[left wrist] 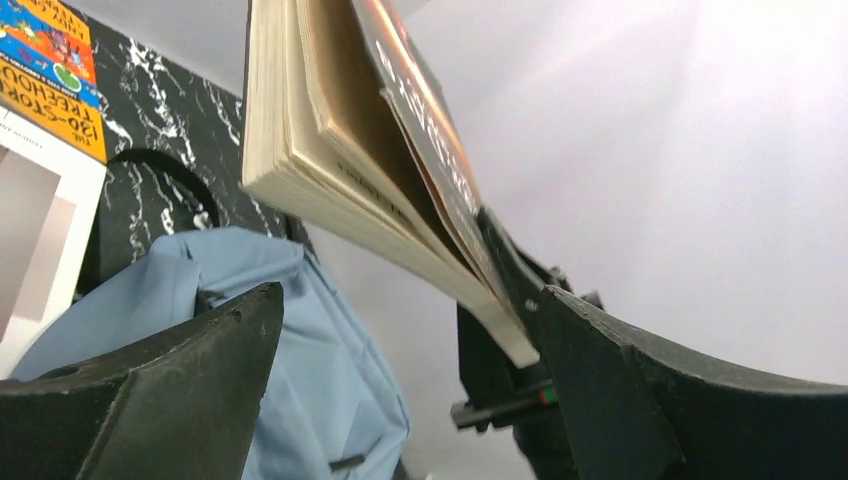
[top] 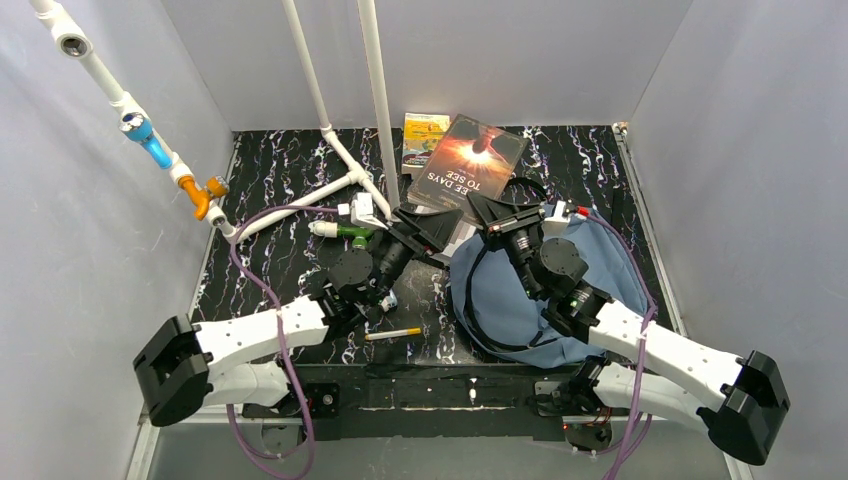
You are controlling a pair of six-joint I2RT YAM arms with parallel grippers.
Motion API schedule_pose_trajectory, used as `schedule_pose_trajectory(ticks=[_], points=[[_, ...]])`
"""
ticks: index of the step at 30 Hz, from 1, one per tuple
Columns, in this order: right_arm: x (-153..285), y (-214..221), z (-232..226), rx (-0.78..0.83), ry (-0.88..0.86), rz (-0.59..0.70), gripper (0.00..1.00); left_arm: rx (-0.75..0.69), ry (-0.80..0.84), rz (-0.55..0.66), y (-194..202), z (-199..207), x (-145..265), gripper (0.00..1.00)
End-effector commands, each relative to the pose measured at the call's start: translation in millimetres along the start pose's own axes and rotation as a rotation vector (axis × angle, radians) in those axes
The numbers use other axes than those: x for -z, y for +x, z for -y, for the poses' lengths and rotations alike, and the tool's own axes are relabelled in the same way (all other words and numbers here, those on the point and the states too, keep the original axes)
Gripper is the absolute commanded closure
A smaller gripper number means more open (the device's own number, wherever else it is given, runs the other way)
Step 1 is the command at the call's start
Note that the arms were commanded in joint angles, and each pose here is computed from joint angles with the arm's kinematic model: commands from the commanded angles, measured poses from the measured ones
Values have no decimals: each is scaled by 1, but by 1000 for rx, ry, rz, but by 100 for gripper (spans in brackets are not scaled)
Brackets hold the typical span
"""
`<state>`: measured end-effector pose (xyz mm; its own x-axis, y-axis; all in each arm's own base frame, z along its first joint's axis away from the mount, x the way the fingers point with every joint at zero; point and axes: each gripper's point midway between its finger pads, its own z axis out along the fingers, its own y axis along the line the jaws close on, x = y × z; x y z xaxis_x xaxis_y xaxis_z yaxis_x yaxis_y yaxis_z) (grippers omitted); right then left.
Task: Pack the student bag
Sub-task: Pick up the book from the center of the board.
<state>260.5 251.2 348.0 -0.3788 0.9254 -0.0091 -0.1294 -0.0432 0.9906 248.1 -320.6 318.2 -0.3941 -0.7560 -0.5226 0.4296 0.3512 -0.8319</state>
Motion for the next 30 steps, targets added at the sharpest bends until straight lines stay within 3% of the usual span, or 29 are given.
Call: schedule_pose_trajectory(ticks=[1,5,11,20,21,23,24,25,30], points=[[5,-8,-40,-147,-141,18,99,117,86,211,-41,34,-13,2],[6,-9,-34,-161,-133,21,99,152,119,224,-41,42,-19,9],[7,-15,-29,-175,-145,50,99,183,100,225,-34,37,-25,41],[-1,-5,-24,-202,-138,24,99,199,104,191,-18,34,-35,61],[-1,-4,-24,-196,-139,21,99,186,107,196,-19,35,-35,68],[0,-4,-23,-152,-131,20,98,122,108,202,-21,35,-34,92],[1,-1,-22,-98,-118,6,93,82,101,207,-23,33,-32,100],[1,1,-21,-27,-86,-6,83,52,75,212,-26,27,-27,100],[21,6,27,457,168,-149,6,-75,-122,300,-59,-18,12,100]])
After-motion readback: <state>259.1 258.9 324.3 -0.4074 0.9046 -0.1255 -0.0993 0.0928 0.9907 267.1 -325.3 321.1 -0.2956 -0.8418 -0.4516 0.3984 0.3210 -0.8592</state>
